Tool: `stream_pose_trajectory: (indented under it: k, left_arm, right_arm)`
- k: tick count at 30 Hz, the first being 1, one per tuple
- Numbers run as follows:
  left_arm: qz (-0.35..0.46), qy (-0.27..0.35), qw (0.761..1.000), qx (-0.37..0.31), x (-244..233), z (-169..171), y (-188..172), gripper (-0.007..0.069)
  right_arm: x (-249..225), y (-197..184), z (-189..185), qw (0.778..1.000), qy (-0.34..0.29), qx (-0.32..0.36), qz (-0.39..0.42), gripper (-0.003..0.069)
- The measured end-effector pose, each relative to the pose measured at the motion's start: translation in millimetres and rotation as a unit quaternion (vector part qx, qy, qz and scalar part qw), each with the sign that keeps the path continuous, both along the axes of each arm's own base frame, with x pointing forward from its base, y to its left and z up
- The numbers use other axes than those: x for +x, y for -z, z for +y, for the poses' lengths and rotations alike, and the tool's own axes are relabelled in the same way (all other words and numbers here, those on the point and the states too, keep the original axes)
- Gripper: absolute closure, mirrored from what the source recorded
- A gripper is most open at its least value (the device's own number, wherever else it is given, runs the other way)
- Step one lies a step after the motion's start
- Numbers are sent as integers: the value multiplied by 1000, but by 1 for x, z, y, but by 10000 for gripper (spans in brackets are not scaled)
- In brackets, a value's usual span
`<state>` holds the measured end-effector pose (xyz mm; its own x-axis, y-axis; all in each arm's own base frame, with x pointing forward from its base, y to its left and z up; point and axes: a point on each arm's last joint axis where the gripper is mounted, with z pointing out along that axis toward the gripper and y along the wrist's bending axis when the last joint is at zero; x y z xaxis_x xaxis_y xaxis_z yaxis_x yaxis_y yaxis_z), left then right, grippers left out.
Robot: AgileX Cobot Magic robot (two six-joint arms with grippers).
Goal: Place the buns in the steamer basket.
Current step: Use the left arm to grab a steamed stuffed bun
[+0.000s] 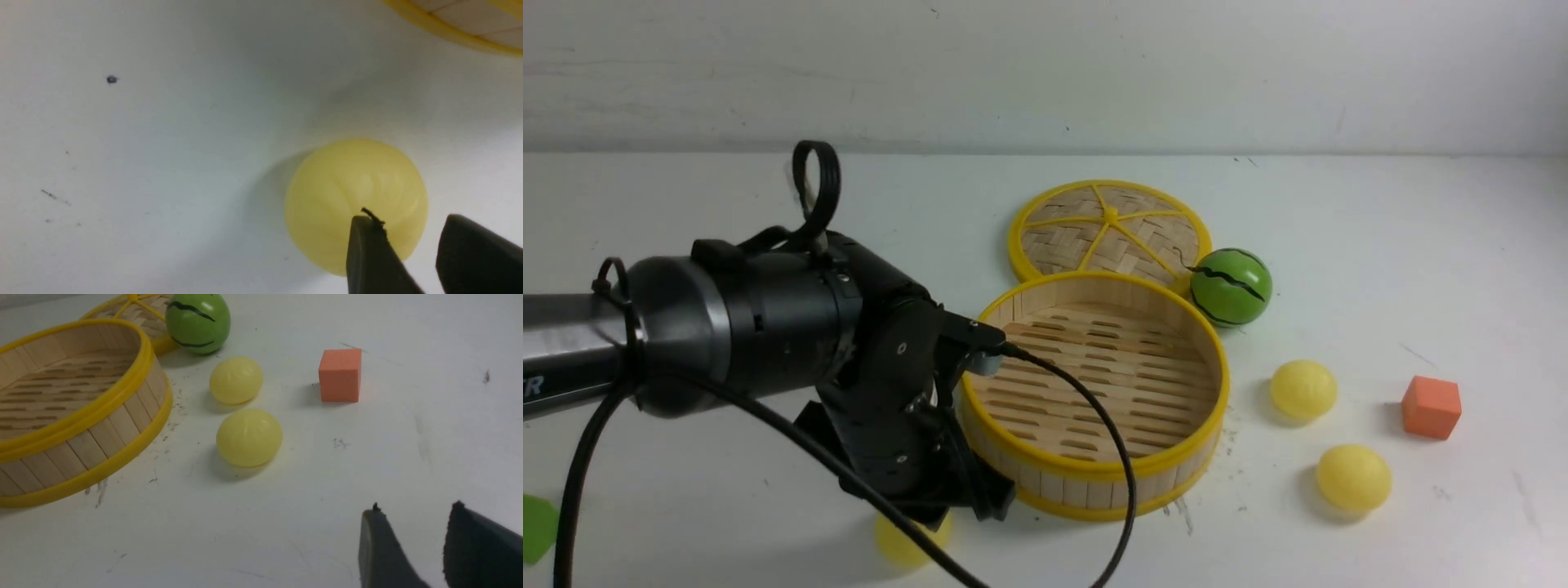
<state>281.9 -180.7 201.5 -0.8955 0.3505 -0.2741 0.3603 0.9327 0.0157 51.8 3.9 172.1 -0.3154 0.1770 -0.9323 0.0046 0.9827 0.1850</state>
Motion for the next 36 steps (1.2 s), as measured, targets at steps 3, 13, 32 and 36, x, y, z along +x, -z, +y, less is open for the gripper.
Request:
stream_pose_trajectory:
  k: [3, 13, 32, 36]
  left_arm:
    - [6, -11, 1000, -9, 5, 8, 0, 388]
    - [20, 7, 999, -28, 3, 6, 0, 388]
    - [27, 19, 999, -4, 9, 5, 16, 388]
    - [19, 21, 1000, -7, 10, 5, 16, 388]
  right_arm:
    - [0, 0, 0, 1000, 0, 0, 0, 420]
    - [0, 0, 0, 1000, 0, 0, 0, 420]
    - [0, 0, 0, 1000, 0, 0, 0, 420]
    - [0, 0, 0, 1000, 0, 0, 0, 420]
